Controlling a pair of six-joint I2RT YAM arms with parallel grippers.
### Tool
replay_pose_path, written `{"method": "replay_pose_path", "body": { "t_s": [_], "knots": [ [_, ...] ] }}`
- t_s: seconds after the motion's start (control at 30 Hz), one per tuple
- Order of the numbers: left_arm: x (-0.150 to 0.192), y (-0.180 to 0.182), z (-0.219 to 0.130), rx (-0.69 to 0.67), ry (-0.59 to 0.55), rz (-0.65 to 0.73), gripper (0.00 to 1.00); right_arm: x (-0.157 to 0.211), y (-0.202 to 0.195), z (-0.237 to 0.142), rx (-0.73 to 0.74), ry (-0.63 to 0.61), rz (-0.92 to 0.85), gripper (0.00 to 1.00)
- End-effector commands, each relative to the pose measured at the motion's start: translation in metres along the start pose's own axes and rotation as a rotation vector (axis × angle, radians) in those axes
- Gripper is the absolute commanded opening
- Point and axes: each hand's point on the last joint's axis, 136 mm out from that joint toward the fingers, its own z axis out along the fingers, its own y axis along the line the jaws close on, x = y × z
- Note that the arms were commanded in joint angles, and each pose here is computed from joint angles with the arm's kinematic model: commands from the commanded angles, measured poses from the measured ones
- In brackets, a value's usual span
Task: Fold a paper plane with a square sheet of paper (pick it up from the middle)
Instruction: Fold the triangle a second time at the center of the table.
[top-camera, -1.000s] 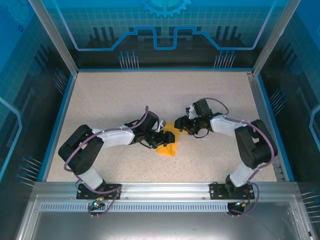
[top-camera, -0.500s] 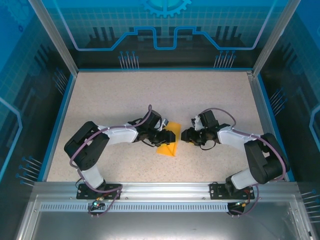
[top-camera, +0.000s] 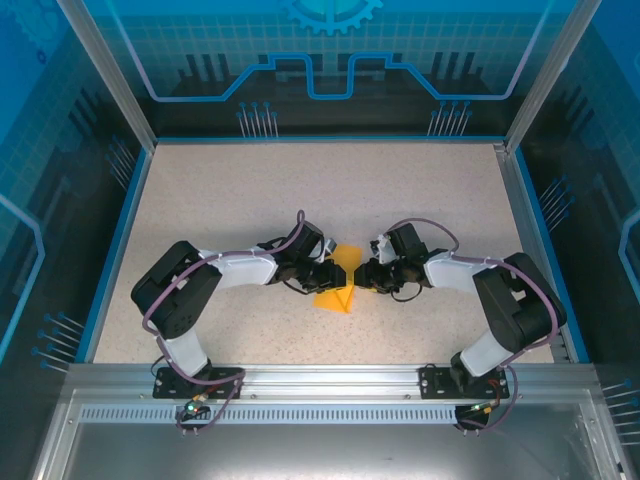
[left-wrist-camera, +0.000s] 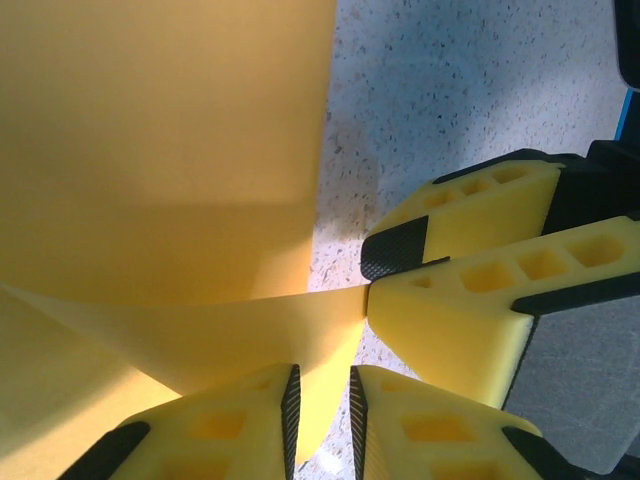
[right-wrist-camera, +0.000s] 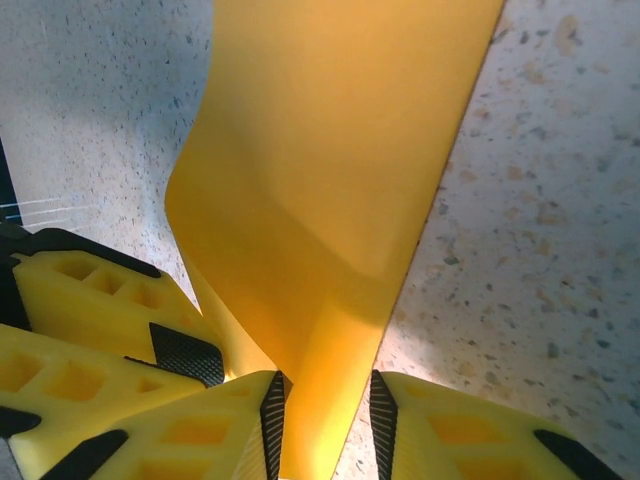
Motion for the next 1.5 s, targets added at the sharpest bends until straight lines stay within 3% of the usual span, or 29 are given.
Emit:
{"method": "replay_pose_path", "body": {
  "t_s": [0.0, 0.23, 0.5, 0.9, 1.47],
  "knots": [
    [-0.006, -0.004, -0.002, -0.006, -0.015, 0.020, 0.22, -0.003, 0.017, 0.004, -0.063, 0.010, -0.028, 0.31],
    [-0.006, -0.004, -0.002, -0.008, -0.014, 0.020, 0.21, -0.004, 0.021, 0.007, -0.081, 0.018, -0.029, 0.26],
    [-0.007, -0.008, -0.006, 0.001, -0.018, 0.025, 0.21, -0.008, 0.015, 0.008, -0.048, 0.000, -0.031, 0.09],
    [-0.009, -0.016, -0.003, 0.024, -0.003, 0.031, 0.22, -0.015, -0.002, 0.012, 0.049, -0.001, -0.039, 0.06],
    [-0.008, -0.009, 0.009, 0.007, 0.045, 0.010, 0.22, -0.010, -0.008, 0.012, 0.072, 0.014, -0.022, 0.06]
  ]
}}
